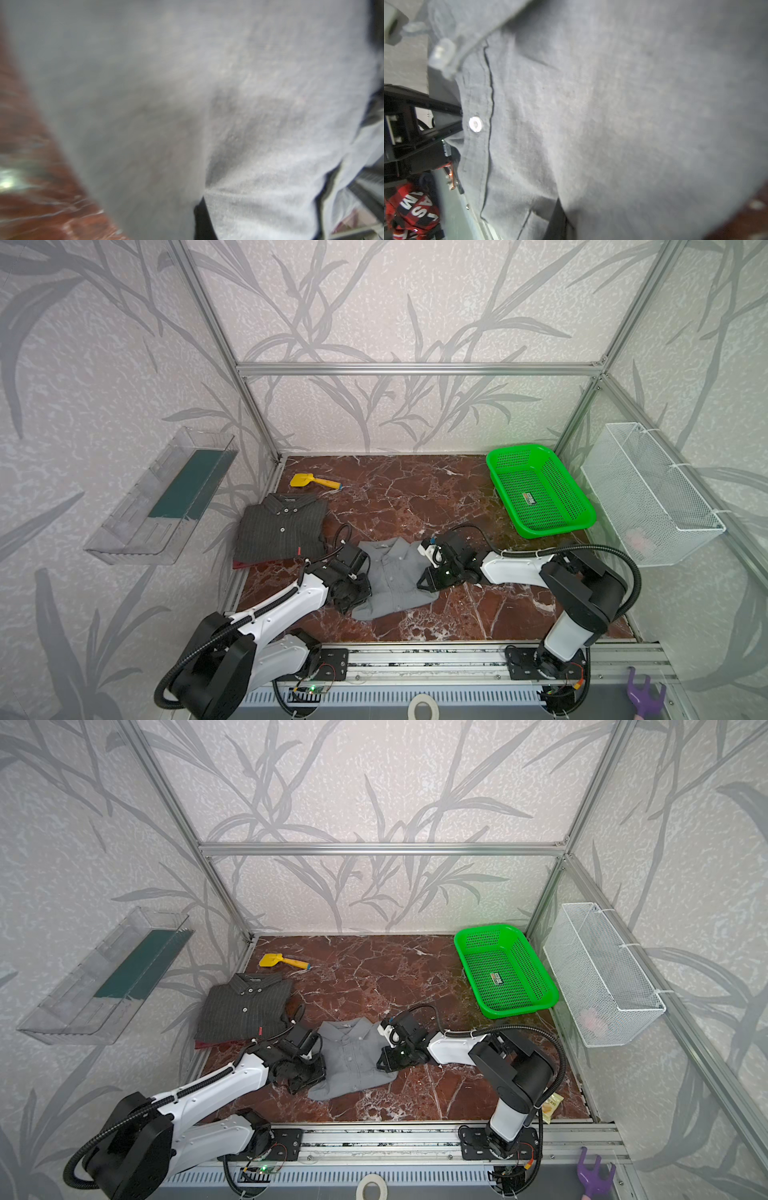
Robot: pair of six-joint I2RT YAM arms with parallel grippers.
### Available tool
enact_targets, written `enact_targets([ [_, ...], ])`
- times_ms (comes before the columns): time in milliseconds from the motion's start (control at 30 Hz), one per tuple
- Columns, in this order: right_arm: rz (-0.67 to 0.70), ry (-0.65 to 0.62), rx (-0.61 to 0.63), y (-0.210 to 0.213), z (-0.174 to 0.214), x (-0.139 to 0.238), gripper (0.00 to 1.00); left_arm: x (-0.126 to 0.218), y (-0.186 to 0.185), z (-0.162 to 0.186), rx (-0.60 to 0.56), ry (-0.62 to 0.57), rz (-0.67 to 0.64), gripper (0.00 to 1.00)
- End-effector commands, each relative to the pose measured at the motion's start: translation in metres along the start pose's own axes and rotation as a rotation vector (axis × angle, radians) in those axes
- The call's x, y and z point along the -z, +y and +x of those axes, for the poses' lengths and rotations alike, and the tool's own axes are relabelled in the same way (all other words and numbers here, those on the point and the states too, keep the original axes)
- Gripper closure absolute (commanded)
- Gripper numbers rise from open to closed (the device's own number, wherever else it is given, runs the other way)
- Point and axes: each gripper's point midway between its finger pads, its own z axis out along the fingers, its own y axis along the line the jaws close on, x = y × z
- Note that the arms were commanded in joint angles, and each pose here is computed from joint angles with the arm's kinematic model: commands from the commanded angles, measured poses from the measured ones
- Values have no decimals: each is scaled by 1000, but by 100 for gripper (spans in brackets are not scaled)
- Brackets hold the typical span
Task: Fold and stack the long sleeve shirts
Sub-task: 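Carry the grey shirt with both grippers onto the pinstripe shirt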
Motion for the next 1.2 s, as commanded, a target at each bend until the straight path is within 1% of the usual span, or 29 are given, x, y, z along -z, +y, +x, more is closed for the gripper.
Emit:
enact_targets([
  [0,-1,-16,-4,15,-7,-10,100,29,-14,-34,-9,-96,2,100],
  [100,-73,-105,38,48,-41,-7,100,58,-21,-60,1,-151,3,100],
  [133,-98,-132,34,63,-54,-5,100,71,-23,-70,-1,-175,-2,100],
  [233,-159,-198,103,109,-91,0,100,107,-22,-98,14,-243,-19,100],
  [333,-212,-264,165,154,-124,3,100,139,-10,-125,55,-323,-55,100],
  [467,-283,-346,204,200,-164,1,100,171,12,-158,137,-430,-83,100],
  [533,-309,-368,227,219,-180,-3,100,183,31,-175,191,-521,-129,100],
  [567,-308,-378,238,225,-187,-6,100,186,37,-183,195,-563,-136,100],
  [600,-305,-389,250,230,-194,-10,100,188,46,-190,234,-600,-144,100],
  [667,-310,-406,256,235,-208,-19,100,189,54,-205,273,-647,-107,100],
  [733,-321,-415,270,241,-219,-33,100,190,73,-218,327,-683,-145,100],
  [767,-326,-415,272,242,-223,-39,100,190,82,-222,346,-692,-160,100],
  [800,-338,-412,278,244,-226,-46,100,191,95,-226,390,-698,-183,100],
  [900,-391,-416,305,256,-237,-59,100,197,120,-238,456,-736,-198,100],
  [933,-399,-413,311,257,-240,-65,100,199,124,-243,460,-753,-194,100],
  [1000,-415,-425,374,267,-243,-74,100,201,135,-252,479,-782,-199,100],
  [1033,-403,-423,387,266,-244,-81,100,200,137,-256,484,-788,-189,100],
  [1100,-408,-418,427,274,-247,-91,100,195,141,-262,497,-780,-173,100],
  [1167,-386,-398,428,270,-249,-106,100,188,149,-266,510,-767,-191,100],
])
